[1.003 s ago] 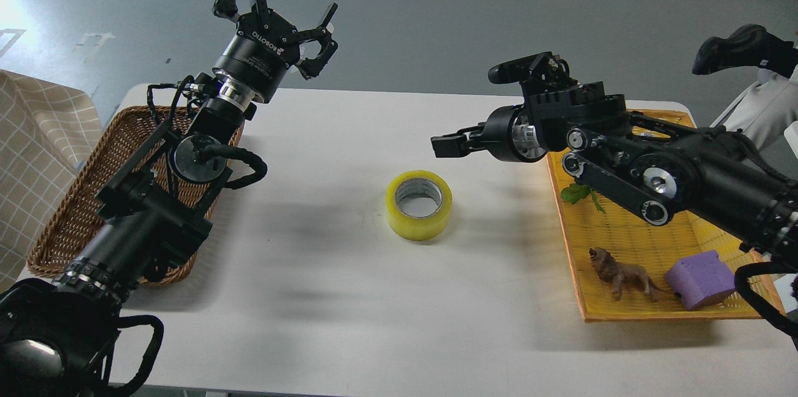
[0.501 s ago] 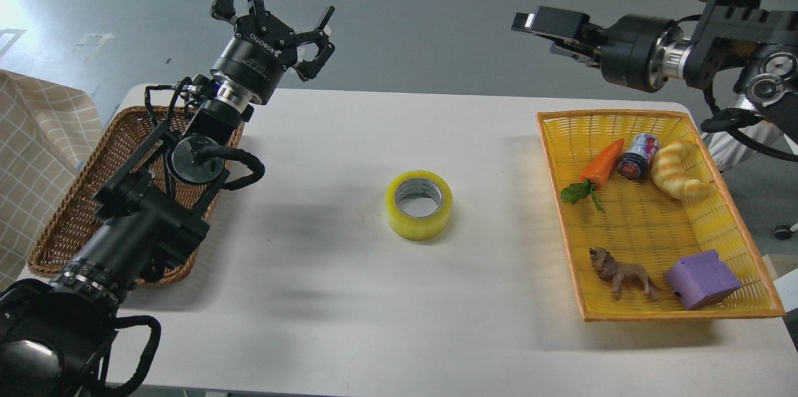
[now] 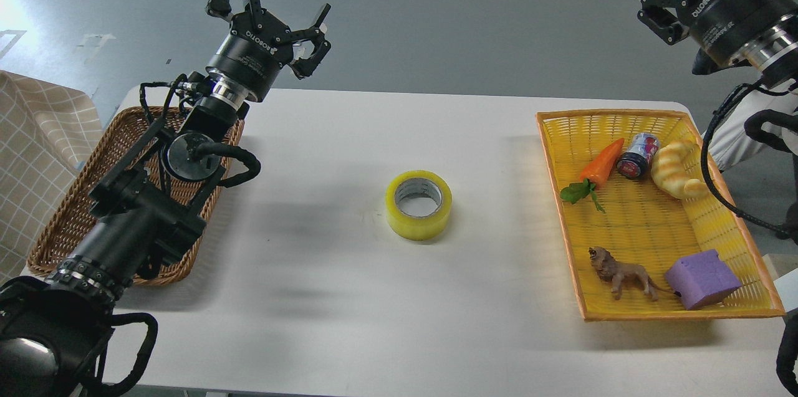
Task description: Place and transfer tape with both arms
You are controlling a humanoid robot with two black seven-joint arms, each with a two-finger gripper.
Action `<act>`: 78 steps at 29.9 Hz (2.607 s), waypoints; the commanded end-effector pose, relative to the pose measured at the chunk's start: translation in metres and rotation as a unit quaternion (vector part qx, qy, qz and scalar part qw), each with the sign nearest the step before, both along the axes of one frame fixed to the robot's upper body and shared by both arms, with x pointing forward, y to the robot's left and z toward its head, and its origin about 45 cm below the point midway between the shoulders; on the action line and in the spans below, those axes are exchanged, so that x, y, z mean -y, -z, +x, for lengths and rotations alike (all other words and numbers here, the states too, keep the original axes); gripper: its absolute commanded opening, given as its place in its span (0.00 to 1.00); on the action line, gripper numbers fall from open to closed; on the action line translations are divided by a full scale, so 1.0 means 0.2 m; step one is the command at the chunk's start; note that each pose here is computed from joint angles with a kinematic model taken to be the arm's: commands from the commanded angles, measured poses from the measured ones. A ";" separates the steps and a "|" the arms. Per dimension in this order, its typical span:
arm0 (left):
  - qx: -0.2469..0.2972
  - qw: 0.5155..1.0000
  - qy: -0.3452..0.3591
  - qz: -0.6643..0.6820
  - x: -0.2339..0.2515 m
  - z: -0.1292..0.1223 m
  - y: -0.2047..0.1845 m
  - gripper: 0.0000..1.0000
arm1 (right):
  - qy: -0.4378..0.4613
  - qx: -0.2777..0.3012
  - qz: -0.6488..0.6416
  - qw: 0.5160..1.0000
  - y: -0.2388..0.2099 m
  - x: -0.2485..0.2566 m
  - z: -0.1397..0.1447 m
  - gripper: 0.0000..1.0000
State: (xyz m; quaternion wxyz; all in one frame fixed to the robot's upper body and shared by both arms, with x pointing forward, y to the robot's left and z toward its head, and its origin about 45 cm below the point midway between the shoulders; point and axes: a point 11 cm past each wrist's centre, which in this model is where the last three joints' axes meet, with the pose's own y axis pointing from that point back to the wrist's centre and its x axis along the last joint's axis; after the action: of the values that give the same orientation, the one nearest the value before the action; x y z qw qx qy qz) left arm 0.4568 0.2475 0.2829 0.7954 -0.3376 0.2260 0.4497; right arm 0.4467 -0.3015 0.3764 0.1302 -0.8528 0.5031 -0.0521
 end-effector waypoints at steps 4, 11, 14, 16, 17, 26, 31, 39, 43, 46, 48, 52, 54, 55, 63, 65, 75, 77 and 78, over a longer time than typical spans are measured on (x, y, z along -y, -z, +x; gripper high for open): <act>0.002 1.000 0.000 0.000 0.00 0.00 -0.01 0.98 | -0.025 -0.032 0.145 0.989 0.06 -0.01 0.03 0.99; 0.005 1.000 -0.005 0.004 -0.03 0.01 -0.02 0.98 | -0.094 -0.084 0.258 0.958 0.13 -0.23 0.04 0.99; 0.002 1.000 -0.001 0.008 -0.02 0.01 -0.02 0.98 | -0.109 -0.092 0.278 0.950 0.15 -0.31 0.04 1.00; 0.004 1.000 0.000 0.007 -0.02 0.01 -0.03 0.98 | -0.118 -0.092 0.291 0.945 0.15 -0.36 0.04 1.00; 0.004 1.000 0.000 0.007 -0.02 0.01 -0.03 0.98 | -0.119 -0.093 0.296 0.943 0.15 -0.37 0.04 1.00; 0.013 1.000 -0.001 0.013 -0.03 0.02 -0.07 0.98 | -0.112 -0.087 0.315 0.938 0.16 -0.35 0.03 1.00; 0.016 0.999 -0.015 0.035 -0.13 0.02 -0.09 0.98 | -0.099 -0.086 0.326 0.936 0.18 -0.30 0.03 0.99; 0.044 0.989 0.002 0.144 -0.11 0.02 -0.13 0.98 | -0.090 -0.094 0.330 0.935 0.24 -0.28 0.01 1.00; 0.105 0.964 0.005 0.246 -0.06 0.02 -0.20 0.98 | -0.085 -0.102 0.331 0.934 0.28 -0.27 0.00 1.00; 0.174 0.936 0.002 0.307 -0.04 -0.01 -0.29 0.98 | -0.083 -0.105 0.331 0.934 0.30 -0.26 -0.01 1.00; 0.208 0.908 0.016 0.364 0.00 -0.05 -0.33 0.98 | -0.080 -0.108 0.332 0.934 0.31 -0.26 -0.01 0.99; 0.219 0.891 0.034 0.397 0.05 -0.07 -0.31 0.98 | -0.079 -0.110 0.332 0.933 0.33 -0.25 -0.01 1.00; 0.234 0.878 0.048 0.415 0.09 -0.10 -0.34 0.98 | -0.078 -0.111 0.332 0.933 0.33 -0.25 -0.01 1.00; 0.238 0.873 0.053 0.422 0.10 -0.11 -0.34 0.98 | -0.078 -0.111 0.332 0.933 0.33 -0.25 -0.01 1.00; 0.262 0.782 0.106 0.556 0.20 -0.15 -0.22 0.98 | -0.080 -0.113 0.330 0.934 0.34 -0.26 -0.02 1.00; 0.253 0.759 0.108 0.590 0.19 -0.14 -0.19 0.98 | -0.080 -0.115 0.330 0.934 0.34 -0.26 -0.02 1.00; 0.260 0.601 0.113 0.748 0.22 -0.13 -0.09 0.98 | -0.078 -0.120 0.329 0.933 0.36 -0.26 -0.02 1.00; 0.277 0.563 0.121 0.769 0.27 -0.15 -0.08 0.98 | -0.078 -0.120 0.329 0.933 0.36 -0.26 -0.02 1.00; 0.282 0.551 0.123 0.776 0.28 -0.15 -0.07 0.98 | -0.078 -0.119 0.329 0.933 0.36 -0.26 -0.02 1.00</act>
State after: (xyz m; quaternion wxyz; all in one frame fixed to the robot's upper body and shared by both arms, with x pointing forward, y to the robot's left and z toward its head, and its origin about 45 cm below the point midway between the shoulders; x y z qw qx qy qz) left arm 0.4300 0.2005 0.3002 0.8364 0.3066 -0.3766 0.2542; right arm 0.4434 -0.2493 0.3041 0.3465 -0.7983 0.4361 0.2291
